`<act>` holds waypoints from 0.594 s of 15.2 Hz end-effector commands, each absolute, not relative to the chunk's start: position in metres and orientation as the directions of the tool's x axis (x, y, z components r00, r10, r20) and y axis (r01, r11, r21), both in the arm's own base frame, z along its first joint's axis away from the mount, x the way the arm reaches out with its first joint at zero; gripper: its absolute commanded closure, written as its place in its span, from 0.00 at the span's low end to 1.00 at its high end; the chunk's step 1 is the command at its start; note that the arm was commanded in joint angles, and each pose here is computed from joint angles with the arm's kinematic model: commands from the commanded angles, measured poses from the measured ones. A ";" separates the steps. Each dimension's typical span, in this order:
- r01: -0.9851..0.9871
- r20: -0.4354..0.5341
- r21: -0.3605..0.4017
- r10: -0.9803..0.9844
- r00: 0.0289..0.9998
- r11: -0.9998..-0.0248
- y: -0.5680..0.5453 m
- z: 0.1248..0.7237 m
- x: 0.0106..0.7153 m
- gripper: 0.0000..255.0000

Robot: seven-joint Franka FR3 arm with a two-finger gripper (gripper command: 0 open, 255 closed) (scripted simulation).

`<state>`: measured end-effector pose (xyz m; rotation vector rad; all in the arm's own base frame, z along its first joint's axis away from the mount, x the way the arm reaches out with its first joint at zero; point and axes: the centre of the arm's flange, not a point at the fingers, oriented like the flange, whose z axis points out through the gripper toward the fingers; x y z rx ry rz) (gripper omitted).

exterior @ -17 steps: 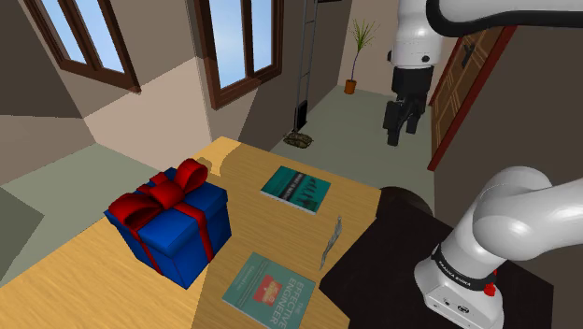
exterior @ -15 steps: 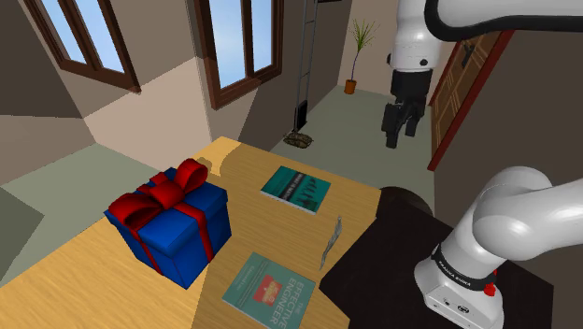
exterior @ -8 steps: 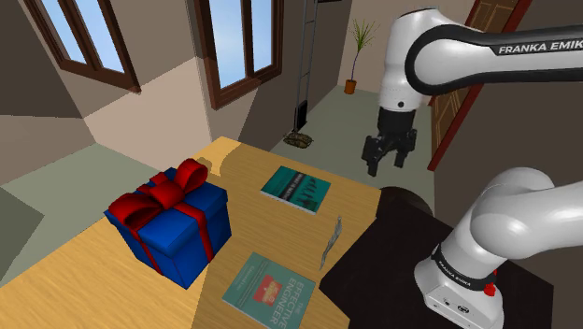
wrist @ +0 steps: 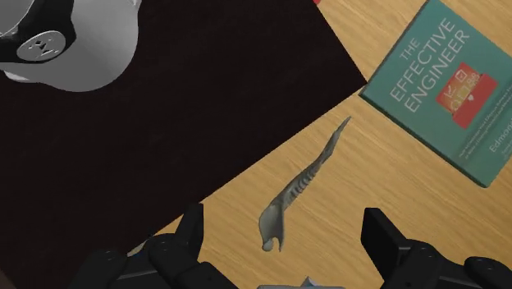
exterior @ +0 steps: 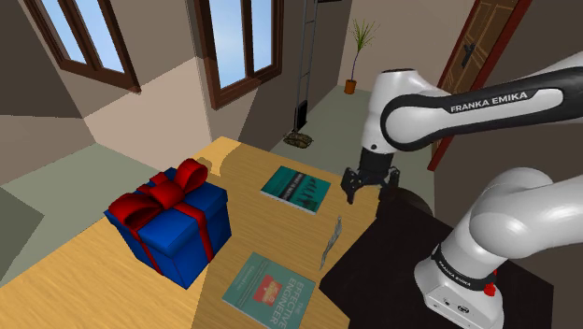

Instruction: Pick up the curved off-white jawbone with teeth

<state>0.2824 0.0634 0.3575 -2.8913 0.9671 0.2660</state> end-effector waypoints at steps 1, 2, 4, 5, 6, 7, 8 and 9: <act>-0.670 -0.183 -0.027 -0.656 0.733 -0.742 0.068 0.332 0.284 0.00; -0.699 -0.181 -0.028 -0.684 0.706 -0.714 0.070 0.319 0.285 0.00; -0.754 -0.178 -0.031 -0.739 0.650 -0.656 0.075 0.294 0.288 0.00; -0.780 -0.177 -0.032 -0.765 0.620 -0.625 0.078 0.282 0.289 0.00; -0.805 -0.176 -0.034 -0.789 0.589 -0.593 0.080 0.269 0.291 0.00; -0.828 -0.175 -0.036 -0.812 0.557 -0.560 0.082 0.257 0.293 0.00; -0.849 -0.174 -0.037 -0.834 0.524 -0.526 0.085 0.244 0.295 0.00; -0.870 -0.173 -0.039 -0.854 0.491 -0.492 0.087 0.232 0.297 0.00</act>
